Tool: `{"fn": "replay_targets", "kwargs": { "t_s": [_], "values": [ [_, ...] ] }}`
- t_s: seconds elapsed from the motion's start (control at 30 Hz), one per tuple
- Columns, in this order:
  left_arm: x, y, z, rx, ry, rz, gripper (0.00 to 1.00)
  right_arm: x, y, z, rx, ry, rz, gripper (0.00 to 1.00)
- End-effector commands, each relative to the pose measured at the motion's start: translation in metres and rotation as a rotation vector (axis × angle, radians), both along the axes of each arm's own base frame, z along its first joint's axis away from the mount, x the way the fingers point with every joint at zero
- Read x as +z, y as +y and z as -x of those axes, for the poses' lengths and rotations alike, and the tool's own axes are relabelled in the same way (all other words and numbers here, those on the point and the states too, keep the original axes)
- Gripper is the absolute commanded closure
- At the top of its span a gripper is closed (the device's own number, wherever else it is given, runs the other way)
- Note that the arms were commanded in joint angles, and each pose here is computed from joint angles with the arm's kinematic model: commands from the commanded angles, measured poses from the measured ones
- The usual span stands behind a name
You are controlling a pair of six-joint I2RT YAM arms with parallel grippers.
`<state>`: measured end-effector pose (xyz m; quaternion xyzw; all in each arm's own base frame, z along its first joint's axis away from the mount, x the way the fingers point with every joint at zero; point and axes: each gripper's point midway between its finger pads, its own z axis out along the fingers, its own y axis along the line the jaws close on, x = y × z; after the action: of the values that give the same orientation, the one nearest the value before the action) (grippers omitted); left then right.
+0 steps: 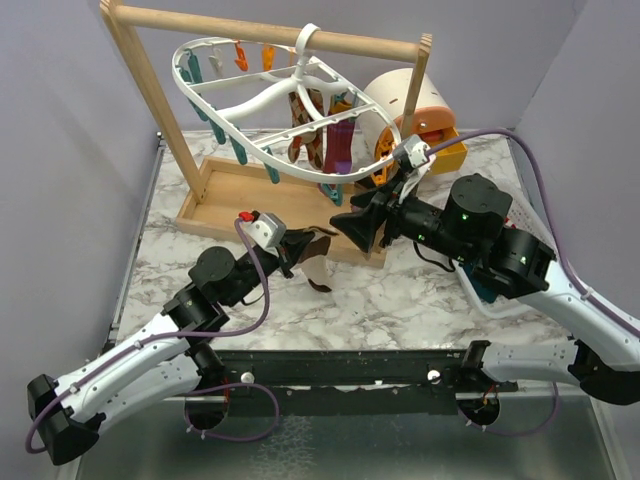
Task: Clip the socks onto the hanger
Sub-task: Adjust the clothesline at the center of the board, then open the clamp at the hanger.
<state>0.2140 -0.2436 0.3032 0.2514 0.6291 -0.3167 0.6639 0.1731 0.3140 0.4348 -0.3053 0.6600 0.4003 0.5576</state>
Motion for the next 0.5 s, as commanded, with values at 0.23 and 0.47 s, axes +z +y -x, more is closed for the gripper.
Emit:
{"fn": "replay_targets", "kwargs": {
  "t_s": [0.23,0.47],
  "values": [
    [0.016,0.012,0.000,0.046,-0.035,0.017,1.00,0.011,0.021,-0.009,-0.313,-0.069,-0.035,0.34],
    [0.018,0.013,0.001,0.046,-0.037,0.026,1.00,0.012,0.016,-0.012,-0.559,-0.110,-0.072,0.33]
  ]
}}
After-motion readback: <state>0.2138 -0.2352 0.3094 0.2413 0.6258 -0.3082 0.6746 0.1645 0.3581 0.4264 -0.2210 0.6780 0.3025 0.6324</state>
